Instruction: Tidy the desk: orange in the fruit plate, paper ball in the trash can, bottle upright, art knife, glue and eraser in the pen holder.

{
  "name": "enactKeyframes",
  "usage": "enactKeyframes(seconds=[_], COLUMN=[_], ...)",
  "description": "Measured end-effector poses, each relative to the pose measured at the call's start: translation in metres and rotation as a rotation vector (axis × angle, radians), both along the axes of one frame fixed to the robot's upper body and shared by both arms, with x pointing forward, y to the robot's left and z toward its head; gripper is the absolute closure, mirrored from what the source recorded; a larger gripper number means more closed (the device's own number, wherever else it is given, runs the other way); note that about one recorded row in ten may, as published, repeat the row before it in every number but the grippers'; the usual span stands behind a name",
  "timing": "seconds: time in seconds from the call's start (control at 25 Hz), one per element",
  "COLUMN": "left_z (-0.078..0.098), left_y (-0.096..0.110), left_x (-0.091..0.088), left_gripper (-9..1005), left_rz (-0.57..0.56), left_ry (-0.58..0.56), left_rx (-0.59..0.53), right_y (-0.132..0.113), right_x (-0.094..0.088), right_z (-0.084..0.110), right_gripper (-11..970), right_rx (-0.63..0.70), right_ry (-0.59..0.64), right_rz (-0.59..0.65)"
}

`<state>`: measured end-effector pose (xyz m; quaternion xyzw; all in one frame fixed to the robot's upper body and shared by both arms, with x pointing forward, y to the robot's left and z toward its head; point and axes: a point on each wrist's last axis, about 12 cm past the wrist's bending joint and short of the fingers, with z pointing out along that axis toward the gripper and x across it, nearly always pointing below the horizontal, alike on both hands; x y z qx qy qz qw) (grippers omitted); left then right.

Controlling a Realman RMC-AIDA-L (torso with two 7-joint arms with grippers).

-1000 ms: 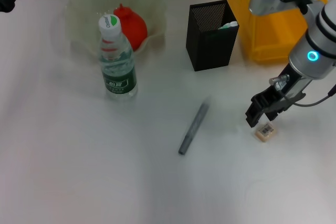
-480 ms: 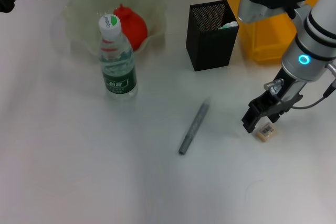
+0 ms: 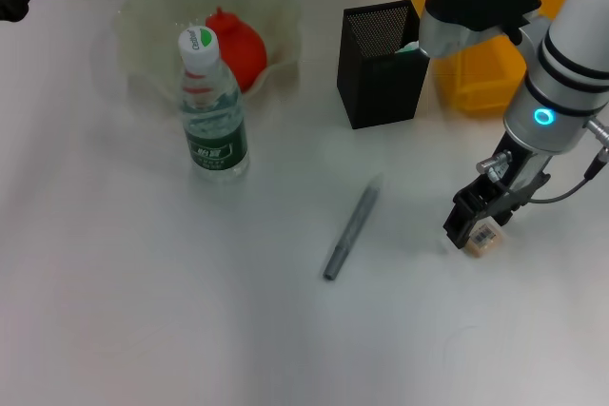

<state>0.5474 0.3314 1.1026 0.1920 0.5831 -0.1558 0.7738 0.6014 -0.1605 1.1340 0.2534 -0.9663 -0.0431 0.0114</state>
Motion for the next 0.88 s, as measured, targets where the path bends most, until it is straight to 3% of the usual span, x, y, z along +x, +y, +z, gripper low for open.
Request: enactKeyframes(seconds=[0.16,0.64,0.88], left_z=[-0.0011,-0.0007,-0.0011], left_y=[-0.0004,0.0007,0.0011], left_x=[-0.0002,-0.0002,-0.0008], left_gripper=[377,377,377], left_rz=[0.002,0.006,0.007], left_ry=[0.004,0.002,0.003], left_rx=[-0.007,-0.011,-0.011], right_y=[0.0001,-0.0006,-0.0006], right_x=[-0.0004,-0.0031,-0.0032], right_z=[-0.0003,-0.0059,-0.0062], right_gripper=[306,457,464], right_rx=[0.0,-0.011,-0.01], right_ry=[0.003,0.042,0.045], right_rz=[0.002,-0.001,-0.002])
